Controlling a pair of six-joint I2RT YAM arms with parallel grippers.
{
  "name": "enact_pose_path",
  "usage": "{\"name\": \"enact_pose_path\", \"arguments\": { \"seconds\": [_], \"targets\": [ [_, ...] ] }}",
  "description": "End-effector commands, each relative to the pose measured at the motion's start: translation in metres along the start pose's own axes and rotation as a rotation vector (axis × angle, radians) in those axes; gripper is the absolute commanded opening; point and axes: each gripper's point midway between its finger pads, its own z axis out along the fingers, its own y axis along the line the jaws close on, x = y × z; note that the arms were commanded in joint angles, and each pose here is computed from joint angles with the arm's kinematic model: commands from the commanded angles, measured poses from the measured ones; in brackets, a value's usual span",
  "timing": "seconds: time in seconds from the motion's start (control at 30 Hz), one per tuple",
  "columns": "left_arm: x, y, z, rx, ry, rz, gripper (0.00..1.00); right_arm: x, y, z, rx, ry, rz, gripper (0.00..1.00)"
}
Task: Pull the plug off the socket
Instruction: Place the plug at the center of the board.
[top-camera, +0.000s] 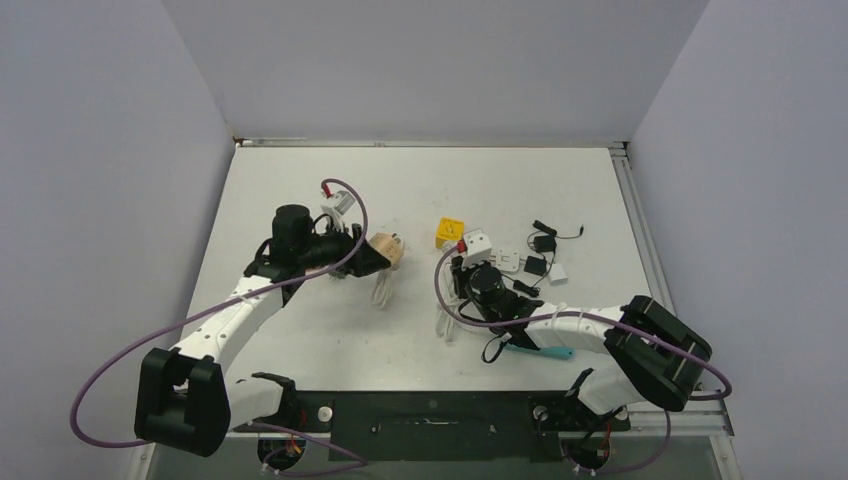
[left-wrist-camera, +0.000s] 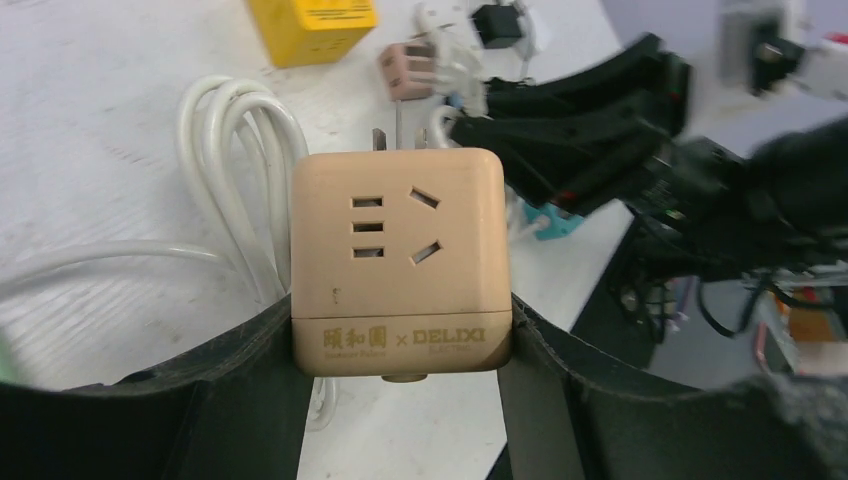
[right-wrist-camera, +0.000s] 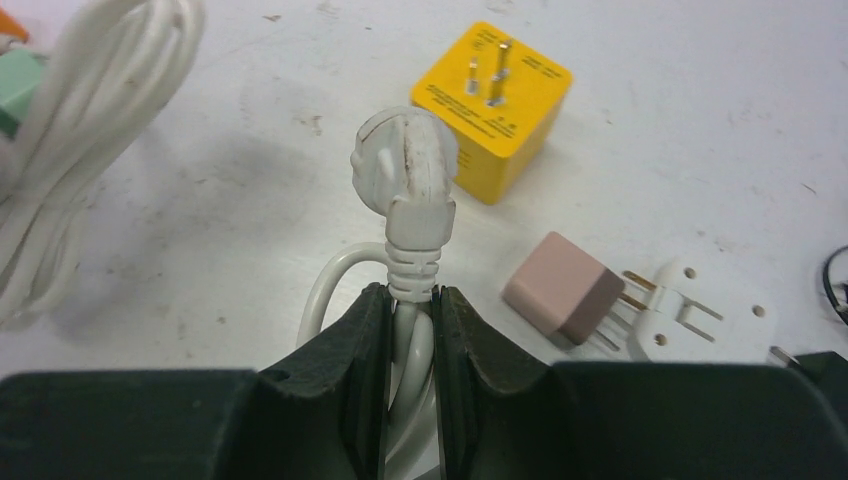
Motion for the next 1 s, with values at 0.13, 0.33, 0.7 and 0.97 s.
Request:
{"name": "enact_pose_path", "arguments": {
  "seconds": [0.13, 0.33, 0.7, 0.97],
  "targets": [
    [-0.040, -0.088, -0.024, 0.445, -0.144, 0.136, 0.00, 0.001, -0.041, 0.011, 0.117, 0.025, 0.182, 0.05],
    [-0.039, -0.090, -0.024, 0.469, -0.135, 0.124, 0.00, 0.018, -0.054, 0.023, 0.131, 0.101, 0.242, 0.14],
    [-0.041, -0.084, -0.020, 0.436, -0.147, 0.101, 0.00, 0.015, -0.065, 0.020, 0.155, 0.088, 0.265, 0.64],
    [-0.034, -0.023, 0.004, 0.222, -0.075, -0.107, 0.00, -0.033, -0.045, -0.009, -0.042, -0.132, 0.199, 0.82]
  ]
}}
